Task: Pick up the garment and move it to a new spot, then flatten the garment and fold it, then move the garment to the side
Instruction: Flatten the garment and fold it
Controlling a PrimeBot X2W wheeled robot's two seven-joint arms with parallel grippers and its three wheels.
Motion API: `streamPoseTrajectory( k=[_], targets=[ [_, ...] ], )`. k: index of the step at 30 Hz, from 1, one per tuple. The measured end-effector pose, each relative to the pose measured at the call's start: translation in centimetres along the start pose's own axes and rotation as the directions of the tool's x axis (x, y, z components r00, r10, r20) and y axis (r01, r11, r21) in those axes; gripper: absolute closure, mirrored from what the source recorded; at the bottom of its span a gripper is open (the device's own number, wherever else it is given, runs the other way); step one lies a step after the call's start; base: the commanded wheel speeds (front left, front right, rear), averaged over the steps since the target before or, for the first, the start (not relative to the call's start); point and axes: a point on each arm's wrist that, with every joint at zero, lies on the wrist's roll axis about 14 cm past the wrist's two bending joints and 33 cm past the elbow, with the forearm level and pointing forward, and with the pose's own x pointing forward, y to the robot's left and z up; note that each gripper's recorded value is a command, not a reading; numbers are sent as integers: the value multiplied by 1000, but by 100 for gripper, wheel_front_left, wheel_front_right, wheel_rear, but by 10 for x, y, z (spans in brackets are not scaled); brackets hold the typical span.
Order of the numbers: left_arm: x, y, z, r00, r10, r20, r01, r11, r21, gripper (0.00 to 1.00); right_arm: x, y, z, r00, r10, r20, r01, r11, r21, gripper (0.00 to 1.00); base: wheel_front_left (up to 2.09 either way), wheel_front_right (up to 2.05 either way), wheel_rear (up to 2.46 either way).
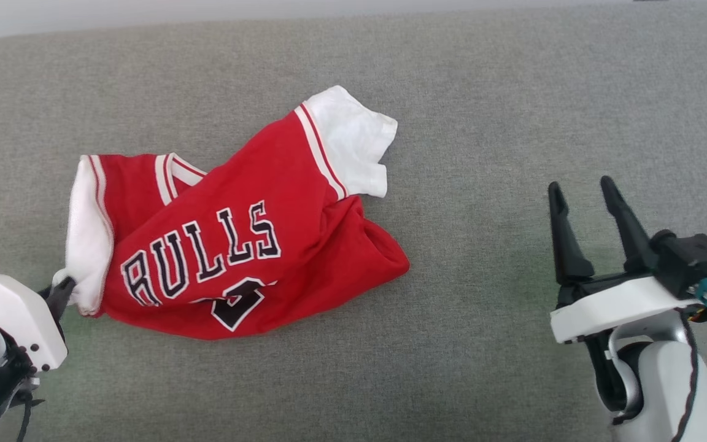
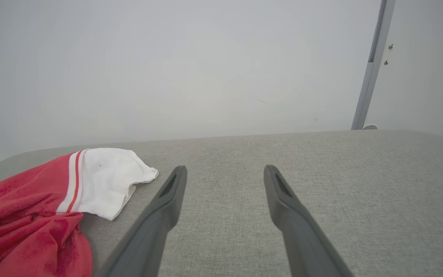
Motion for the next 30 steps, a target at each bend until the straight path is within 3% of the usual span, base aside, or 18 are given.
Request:
streamPoseTrajectory(
  k=[7, 12, 18, 21, 30],
  targets=[
    [-14, -5, 32, 981, -24, 191, 13, 998, 61, 0, 1, 29, -5, 996, 81, -47, -82, 997, -8, 0, 0, 0, 0],
    [-40, -11, 63, 910, -50, 411, -3, 992, 129, 0, 1, 55, -14, 979, 170, -108, -173, 985, -22, 0, 0, 0, 0],
    [-73, -12, 71, 809, -31, 587, -55, 990, 128, 0, 4, 84, -27, 939, 277, -203, -291, 956, -41, 0, 0, 0, 0],
    [-88, -8, 65, 777, -5, 630, -86, 990, 113, 0, 10, 98, -32, 914, 325, -243, -347, 936, -55, 0, 0, 0, 0],
    [-112, 1, 26, 756, 90, 648, -122, 992, 4, 0, 48, 126, -35, 860, 401, -317, -457, 881, -125, 0, 0, 0, 0]
  ],
)
